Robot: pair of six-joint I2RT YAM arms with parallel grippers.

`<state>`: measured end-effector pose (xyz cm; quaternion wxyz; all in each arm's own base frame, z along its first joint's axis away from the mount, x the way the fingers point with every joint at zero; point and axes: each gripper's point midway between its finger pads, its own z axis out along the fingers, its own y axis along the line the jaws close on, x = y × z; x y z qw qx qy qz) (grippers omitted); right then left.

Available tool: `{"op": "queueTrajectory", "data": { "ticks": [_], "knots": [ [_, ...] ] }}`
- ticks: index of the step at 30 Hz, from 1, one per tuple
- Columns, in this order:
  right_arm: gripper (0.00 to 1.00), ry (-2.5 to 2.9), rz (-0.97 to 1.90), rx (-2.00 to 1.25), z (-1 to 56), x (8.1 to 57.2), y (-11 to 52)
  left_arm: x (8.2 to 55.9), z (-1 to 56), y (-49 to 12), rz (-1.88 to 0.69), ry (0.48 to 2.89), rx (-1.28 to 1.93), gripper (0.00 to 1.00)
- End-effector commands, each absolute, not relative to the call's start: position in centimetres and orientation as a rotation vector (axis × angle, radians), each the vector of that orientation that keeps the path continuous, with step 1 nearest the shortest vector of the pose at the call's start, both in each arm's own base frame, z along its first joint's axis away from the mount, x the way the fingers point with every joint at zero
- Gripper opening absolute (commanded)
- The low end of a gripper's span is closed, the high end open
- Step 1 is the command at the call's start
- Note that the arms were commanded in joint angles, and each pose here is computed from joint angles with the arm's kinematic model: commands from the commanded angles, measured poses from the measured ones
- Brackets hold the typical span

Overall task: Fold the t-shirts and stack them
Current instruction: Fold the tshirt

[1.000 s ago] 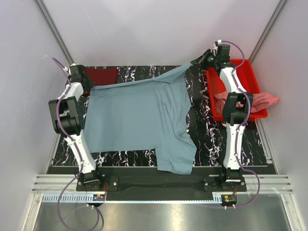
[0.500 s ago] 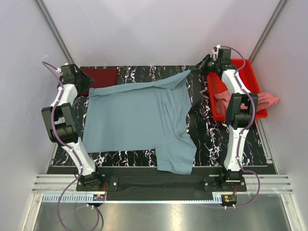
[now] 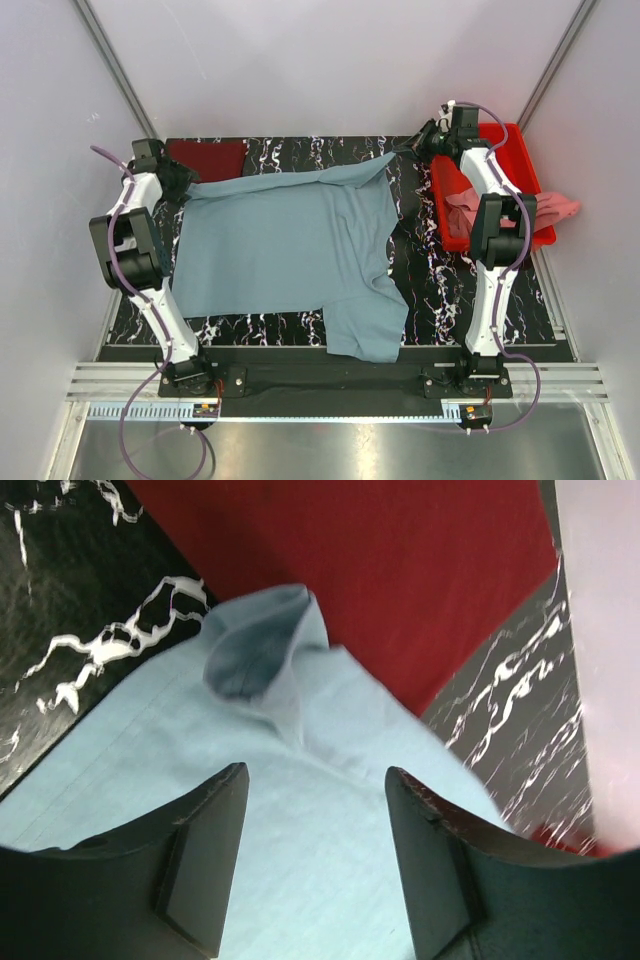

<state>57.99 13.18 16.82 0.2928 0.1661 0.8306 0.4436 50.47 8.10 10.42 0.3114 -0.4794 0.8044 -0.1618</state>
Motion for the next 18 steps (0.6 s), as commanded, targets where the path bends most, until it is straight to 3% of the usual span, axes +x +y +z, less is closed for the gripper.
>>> {"op": "queueTrajectory", "data": {
  "ticks": [1,8,18],
  "knots": [
    [0.01,2.135,1.184,0.350,21.6,57.3,13.3,52.6,12.6,10.1,-0.419,2.001,-1.340,0.58],
    [0.00,2.123,1.176,0.350,21.9,57.7,13.2,53.4,11.2,11.3,-0.402,2.012,-1.434,0.54],
    [0.00,2.110,1.176,0.355,21.9,58.1,13.2,52.3,8.9,11.1,-0.358,2.078,-1.515,0.57]
  ]
}}
